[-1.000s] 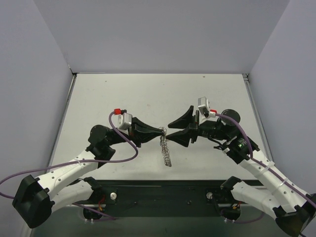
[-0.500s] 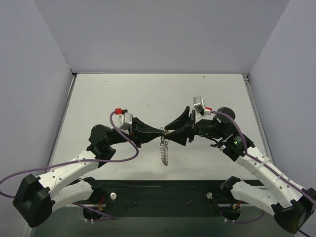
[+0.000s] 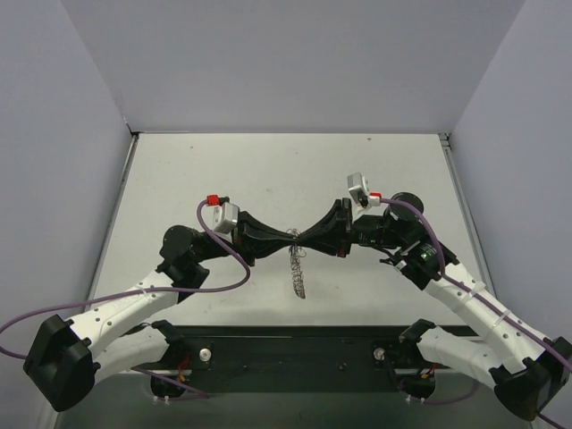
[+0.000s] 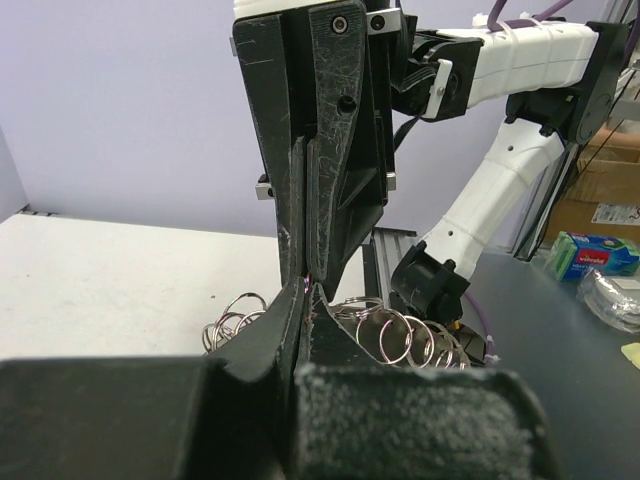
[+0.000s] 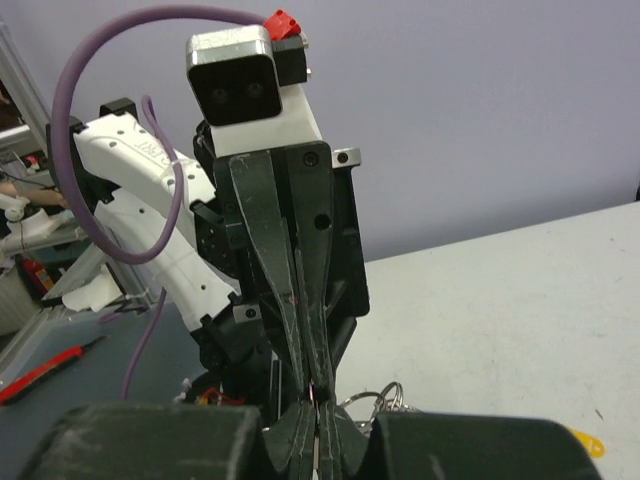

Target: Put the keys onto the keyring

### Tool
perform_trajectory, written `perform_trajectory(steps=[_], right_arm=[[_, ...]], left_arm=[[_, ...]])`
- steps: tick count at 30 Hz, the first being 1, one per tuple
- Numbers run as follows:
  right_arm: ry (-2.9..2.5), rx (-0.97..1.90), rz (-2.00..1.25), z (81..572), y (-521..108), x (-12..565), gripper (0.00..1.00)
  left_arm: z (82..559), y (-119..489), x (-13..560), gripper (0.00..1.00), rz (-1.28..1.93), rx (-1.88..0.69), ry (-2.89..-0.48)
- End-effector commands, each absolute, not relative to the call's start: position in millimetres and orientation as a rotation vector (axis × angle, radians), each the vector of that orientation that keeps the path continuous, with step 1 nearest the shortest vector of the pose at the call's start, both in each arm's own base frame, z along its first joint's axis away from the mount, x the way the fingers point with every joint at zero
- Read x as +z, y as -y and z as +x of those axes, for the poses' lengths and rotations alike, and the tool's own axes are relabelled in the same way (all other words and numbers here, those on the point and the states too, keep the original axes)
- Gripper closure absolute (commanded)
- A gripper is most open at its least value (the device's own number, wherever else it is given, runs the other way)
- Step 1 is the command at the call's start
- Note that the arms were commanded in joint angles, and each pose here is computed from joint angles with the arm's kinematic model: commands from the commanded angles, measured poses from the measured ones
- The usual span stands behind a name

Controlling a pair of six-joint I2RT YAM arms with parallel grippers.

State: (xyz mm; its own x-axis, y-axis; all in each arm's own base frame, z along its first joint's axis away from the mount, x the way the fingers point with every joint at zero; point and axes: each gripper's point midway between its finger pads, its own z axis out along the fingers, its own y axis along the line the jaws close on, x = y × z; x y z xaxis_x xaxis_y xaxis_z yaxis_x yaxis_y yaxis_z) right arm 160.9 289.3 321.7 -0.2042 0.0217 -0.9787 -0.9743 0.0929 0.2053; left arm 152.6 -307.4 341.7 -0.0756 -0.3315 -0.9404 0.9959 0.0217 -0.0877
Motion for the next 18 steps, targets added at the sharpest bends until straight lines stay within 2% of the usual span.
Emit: perform_trajectory(steps=[1, 8, 12, 13, 16, 18], right_arm=[[-1.299, 1.297, -1.074, 156.3, -294.0, 335.4, 1.00], [-1.305, 1.301, -1.086, 155.8, -294.2, 334.4, 1.00], [-1.295, 1.297, -1.092, 155.6, -294.2, 336.1, 1.00], [-1.292, 1.293, -1.093, 155.7, -294.0, 336.5, 1.00], [-1.288, 1.290, -1.090, 155.4, -293.3, 338.2, 1.00], [-1.284, 1.290, -1.094, 154.6, -293.1, 339.0, 1.00]], left_arm=[[140.6, 300.2, 387.2, 1.00, 0.884, -1.371, -0.848], [142.4, 300.7, 384.8, 1.00, 0.882, -1.363, -0.864], [143.5, 300.2, 383.9, 0.87, 0.877, -1.360, -0.873], [143.4, 300.0, 384.1, 0.78, 0.878, -1.357, -0.871], [144.6, 299.0, 384.1, 0.60, 0.871, -1.347, -0.877], [147.0, 297.5, 384.6, 0.53, 0.856, -1.332, -0.882]])
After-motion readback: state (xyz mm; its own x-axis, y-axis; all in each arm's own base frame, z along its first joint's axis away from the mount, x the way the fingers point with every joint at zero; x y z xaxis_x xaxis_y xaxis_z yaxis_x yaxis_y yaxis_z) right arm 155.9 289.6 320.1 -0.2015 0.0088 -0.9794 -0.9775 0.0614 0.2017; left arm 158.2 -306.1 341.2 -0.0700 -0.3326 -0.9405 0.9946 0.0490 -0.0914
